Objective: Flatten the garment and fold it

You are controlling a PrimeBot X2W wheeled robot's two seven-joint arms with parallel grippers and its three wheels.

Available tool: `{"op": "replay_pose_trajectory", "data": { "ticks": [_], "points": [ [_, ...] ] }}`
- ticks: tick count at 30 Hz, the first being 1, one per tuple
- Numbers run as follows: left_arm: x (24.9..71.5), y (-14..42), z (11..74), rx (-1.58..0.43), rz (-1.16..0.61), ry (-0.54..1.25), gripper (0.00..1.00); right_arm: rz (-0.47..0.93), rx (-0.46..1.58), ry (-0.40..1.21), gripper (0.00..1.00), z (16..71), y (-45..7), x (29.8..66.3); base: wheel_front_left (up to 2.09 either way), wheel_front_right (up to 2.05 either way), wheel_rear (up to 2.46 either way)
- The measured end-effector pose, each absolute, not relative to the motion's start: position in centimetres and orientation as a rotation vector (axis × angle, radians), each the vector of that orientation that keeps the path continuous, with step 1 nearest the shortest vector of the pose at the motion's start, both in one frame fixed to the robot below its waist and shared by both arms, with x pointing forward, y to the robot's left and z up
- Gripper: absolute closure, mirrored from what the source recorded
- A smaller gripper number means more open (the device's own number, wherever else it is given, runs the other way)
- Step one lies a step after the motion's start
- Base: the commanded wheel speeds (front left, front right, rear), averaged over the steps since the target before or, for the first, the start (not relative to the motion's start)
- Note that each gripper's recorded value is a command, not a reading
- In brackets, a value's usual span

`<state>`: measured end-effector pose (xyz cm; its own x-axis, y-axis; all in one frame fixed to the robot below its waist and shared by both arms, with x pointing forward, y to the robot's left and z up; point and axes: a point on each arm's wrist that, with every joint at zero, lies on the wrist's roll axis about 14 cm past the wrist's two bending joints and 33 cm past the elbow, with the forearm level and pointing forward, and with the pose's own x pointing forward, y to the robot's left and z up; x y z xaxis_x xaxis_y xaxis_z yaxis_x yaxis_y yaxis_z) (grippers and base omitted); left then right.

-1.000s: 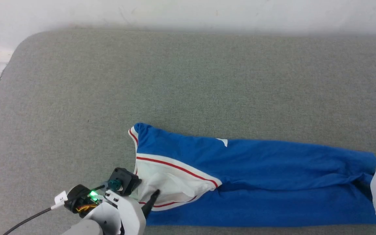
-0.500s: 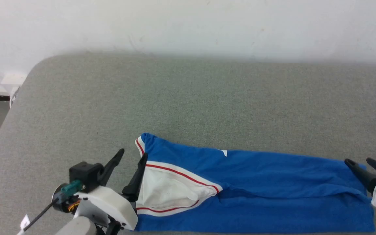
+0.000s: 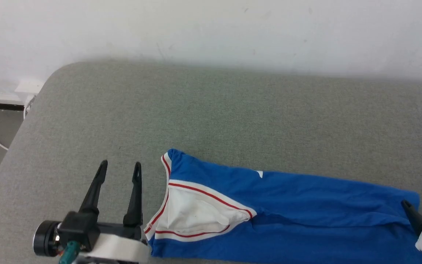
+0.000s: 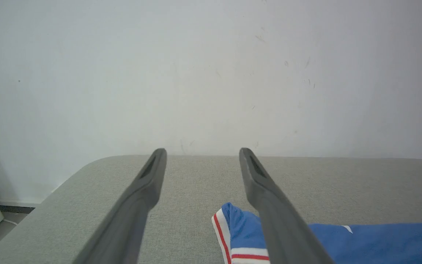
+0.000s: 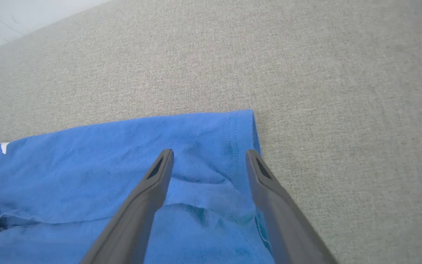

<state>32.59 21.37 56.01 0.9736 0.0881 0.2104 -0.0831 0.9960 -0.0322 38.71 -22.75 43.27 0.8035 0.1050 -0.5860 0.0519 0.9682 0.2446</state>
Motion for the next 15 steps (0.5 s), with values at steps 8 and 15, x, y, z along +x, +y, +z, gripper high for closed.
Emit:
{"op": "replay_pose_trajectory", "data": {
  "ticks": [8, 15],
  "points": [
    [31.3, 21.0, 53.9, 0.052, 0.091, -0.161, 0.00, -0.074, 0.296, 0.756, 0.00, 39.9, -24.2, 37.2, 0.00, 0.00, 0.00],
    [31.7, 21.3, 53.2, 0.040, 0.107, -0.139, 0.00, -0.072, 0.336, 0.851, 0.00, 37.3, -23.5, 36.8, 0.00, 0.00, 0.00]
  ]
}}
